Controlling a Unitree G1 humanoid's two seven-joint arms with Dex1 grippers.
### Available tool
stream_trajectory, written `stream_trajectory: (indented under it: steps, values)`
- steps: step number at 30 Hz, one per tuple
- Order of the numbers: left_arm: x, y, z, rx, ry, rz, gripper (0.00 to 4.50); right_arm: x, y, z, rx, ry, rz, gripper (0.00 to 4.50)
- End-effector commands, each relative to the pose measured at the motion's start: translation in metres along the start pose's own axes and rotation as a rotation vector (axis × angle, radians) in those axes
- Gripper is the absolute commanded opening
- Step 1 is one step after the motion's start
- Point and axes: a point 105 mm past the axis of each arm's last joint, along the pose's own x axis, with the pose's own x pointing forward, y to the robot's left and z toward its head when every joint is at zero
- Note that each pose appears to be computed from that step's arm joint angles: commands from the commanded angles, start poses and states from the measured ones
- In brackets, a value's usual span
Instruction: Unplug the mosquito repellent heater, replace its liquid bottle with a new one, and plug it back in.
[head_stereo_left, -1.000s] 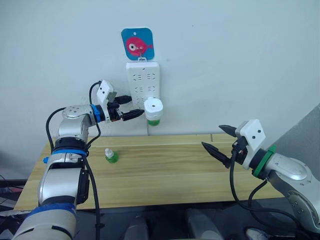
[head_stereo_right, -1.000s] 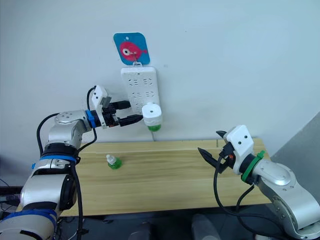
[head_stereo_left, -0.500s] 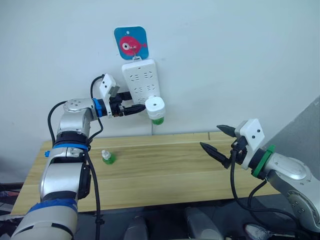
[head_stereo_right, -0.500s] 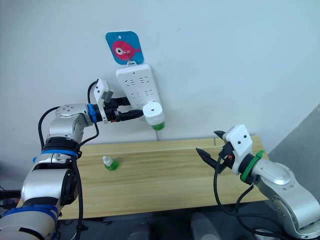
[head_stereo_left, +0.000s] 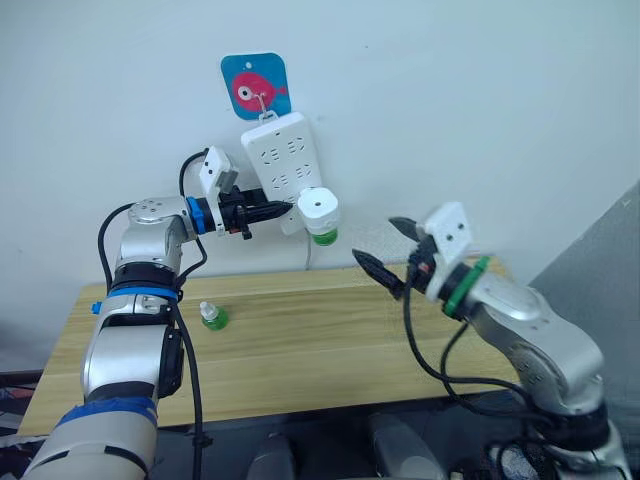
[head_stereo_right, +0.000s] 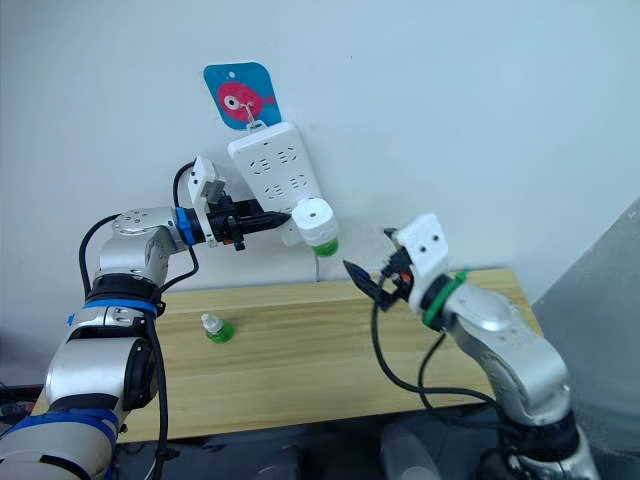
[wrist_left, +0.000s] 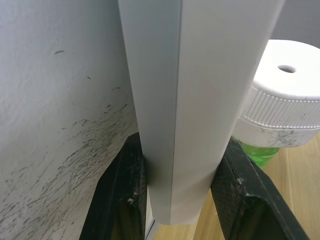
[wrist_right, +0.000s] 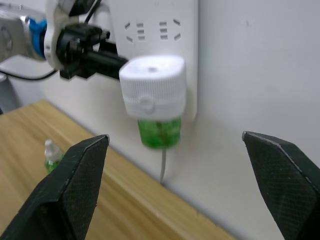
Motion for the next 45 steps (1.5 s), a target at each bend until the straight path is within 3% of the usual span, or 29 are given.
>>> stream_trajectory:
  steps: [1, 9, 18, 26, 29, 30, 32, 37, 45]
  values:
    - [-0.001, 0.002, 0.013, 0.046, -0.015, 0.019, 1.33, 0.017, 0.005, 0.009, -0.026, 0.008, -0.045, 4.5]
    - [-0.003, 0.001, 0.012, 0.044, -0.01, 0.03, 1.33, 0.05, 0.019, 0.016, -0.02, 0.049, -0.074, 4.5]
    - [-0.003, 0.0, 0.012, 0.046, -0.009, 0.03, 1.33, 0.072, 0.013, 0.015, -0.024, 0.033, -0.148, 4.5]
    - [-0.005, 0.0, 0.011, 0.044, -0.004, 0.036, 1.33, 0.084, 0.019, 0.018, 0.022, 0.005, -0.111, 4.5]
    - [-0.005, 0.0, 0.011, 0.044, -0.003, 0.038, 1.33, 0.086, 0.02, 0.019, 0.03, -0.001, -0.101, 3.91]
    - [-0.005, 0.0, 0.011, 0.045, -0.003, 0.038, 1.33, 0.087, 0.021, 0.019, 0.034, -0.004, -0.097, 3.51]
    - [-0.005, 0.0, 0.011, 0.046, -0.002, 0.039, 1.33, 0.087, 0.022, 0.02, 0.037, -0.007, -0.093, 2.98]
    - [-0.005, 0.003, 0.007, 0.058, 0.012, 0.065, 1.33, 0.08, 0.022, 0.024, 0.022, -0.011, -0.095, 2.99]
    - [-0.01, 0.01, -0.001, 0.08, 0.047, 0.119, 1.33, 0.034, 0.024, 0.022, -0.023, 0.029, -0.067, 2.99]
